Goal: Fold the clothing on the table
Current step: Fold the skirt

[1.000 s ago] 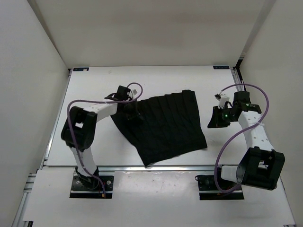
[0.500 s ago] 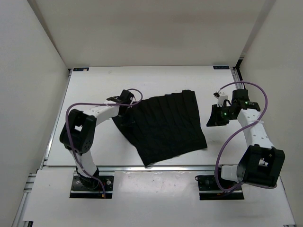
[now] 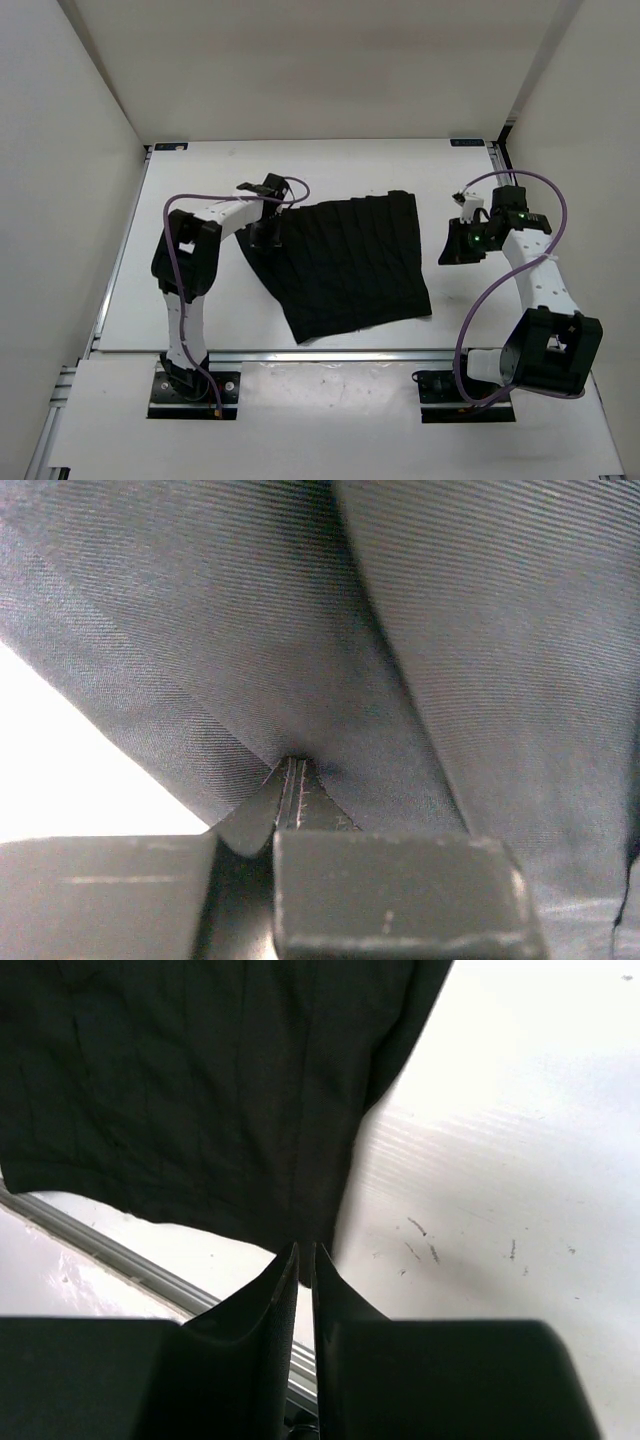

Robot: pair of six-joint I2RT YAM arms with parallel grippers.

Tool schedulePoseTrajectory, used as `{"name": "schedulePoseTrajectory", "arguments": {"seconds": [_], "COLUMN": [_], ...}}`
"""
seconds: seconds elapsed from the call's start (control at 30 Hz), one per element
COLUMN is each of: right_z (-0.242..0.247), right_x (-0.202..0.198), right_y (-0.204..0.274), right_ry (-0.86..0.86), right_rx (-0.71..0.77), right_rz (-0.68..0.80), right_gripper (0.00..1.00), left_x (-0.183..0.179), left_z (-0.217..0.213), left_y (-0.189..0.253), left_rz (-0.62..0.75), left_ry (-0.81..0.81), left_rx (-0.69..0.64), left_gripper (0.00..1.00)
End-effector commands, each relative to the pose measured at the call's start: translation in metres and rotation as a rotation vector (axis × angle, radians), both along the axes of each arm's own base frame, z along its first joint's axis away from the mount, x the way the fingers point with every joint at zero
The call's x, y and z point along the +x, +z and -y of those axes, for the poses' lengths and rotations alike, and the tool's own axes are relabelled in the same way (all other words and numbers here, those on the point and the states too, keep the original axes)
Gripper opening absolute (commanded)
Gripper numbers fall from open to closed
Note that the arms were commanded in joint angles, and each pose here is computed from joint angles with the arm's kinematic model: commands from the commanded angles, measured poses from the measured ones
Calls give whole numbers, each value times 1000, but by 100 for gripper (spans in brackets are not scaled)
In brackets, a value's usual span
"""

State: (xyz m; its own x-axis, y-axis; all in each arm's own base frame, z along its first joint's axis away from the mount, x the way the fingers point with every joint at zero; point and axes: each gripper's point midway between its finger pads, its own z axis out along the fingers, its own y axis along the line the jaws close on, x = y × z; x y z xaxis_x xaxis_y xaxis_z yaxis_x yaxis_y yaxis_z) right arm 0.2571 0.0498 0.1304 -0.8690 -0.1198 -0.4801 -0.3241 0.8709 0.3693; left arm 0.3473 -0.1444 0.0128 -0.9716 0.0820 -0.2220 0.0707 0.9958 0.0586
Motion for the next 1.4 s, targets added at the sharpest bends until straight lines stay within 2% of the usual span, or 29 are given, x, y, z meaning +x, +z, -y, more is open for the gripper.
{"name": "schedulePoseTrajectory", "arguments": {"seconds": [0.0, 0.03, 0.23, 0.33, 0.4, 0.43, 0.47, 0.5, 0.53, 0.57, 0.6, 0.63, 0.7, 0.8, 0.83, 0.87, 0.93, 1.0, 1.03, 1.13, 1.27, 1.37], "right_z": [6, 7, 5, 2, -1, -4, -7, -9, -12, -13, -16, -20, -22, -27, -29, -31, -36, -39, -41, -46, -53, -52], "right_x": [13, 14, 9, 4, 1, -1, -4, -6, -8, -11, -13, -15, -18, -25, -28, -29, -34, -35, -35, -36, -44, -46], "right_y": [23, 27, 31, 27, 25, 24, 21, 23, 20, 19, 15, 12, 5, -10, -16, -18, -25, -30, -31, -37, -47, -48], "right_ry": [-17, -22, -46, -36, -43, -30, -23, -19, -17, -18, -13, -3, -7, -30, -52, -60, -69, -65, -56, -32, -15, -29], "right_rx": [-22, -25, -5, 3, 13, 28, 47, 62, 82, 87, 97, 96, 86, 130, 155, 178, 208, 214, 211, 194, 198, 224], "right_rz": [88, 99, 106, 101, 95, 101, 82, 84, 67, 67, 56, 48, 31, -31, -67, -83, -118, -135, -131, -138, -157, -175], "right_gripper": [15, 15, 16, 15, 17, 39, 63, 99, 99, 99, 99, 99, 99, 98, 94, 88, 82, 90, 99, 99, 95, 96], "left_x": [29, 28, 75, 99, 106, 96, 103, 96, 80, 81, 65, 48, 19, -26, -40, -50, -73, -96, -106, -131, -141, -148], "left_z": [-24, -25, -27, -8, 8, 15, 26, 35, 32, 38, 37, 27, 23, 18, 22, 22, 32, 36, 33, 34, 30, 22], "left_y": [-12, -17, -10, 6, 35, 34, 59, 78, 67, 98, 110, 94, 108, 93, 90, 80, 81, 67, 57, 37, 25, 14], "left_rz": [10, -12, 50, 126, 215, 208, 282, 330, 303, 396, 418, 384, 382, 301, 289, 271, 249, 207, 195, 142, 162, 159], "left_ry": [19, 25, 77, 71, 36, 2, -13, -48, -41, -31, -44, -3, 9, -10, -20, 0, 6, 12, 19, 42, 133, 179], "left_rx": [75, 80, 75, 3, -47, -51, -118, -177, -189, -251, -295, -292, -348, -352, -397, -418, -514, -521, -515, -563, -668, -680], "left_gripper": [0, 0, 0, 0, 0, 0, 0, 6, 21, 37, 39, 42, 60, 78, 79, 75, 70, 70, 70, 66, 66, 66]}}
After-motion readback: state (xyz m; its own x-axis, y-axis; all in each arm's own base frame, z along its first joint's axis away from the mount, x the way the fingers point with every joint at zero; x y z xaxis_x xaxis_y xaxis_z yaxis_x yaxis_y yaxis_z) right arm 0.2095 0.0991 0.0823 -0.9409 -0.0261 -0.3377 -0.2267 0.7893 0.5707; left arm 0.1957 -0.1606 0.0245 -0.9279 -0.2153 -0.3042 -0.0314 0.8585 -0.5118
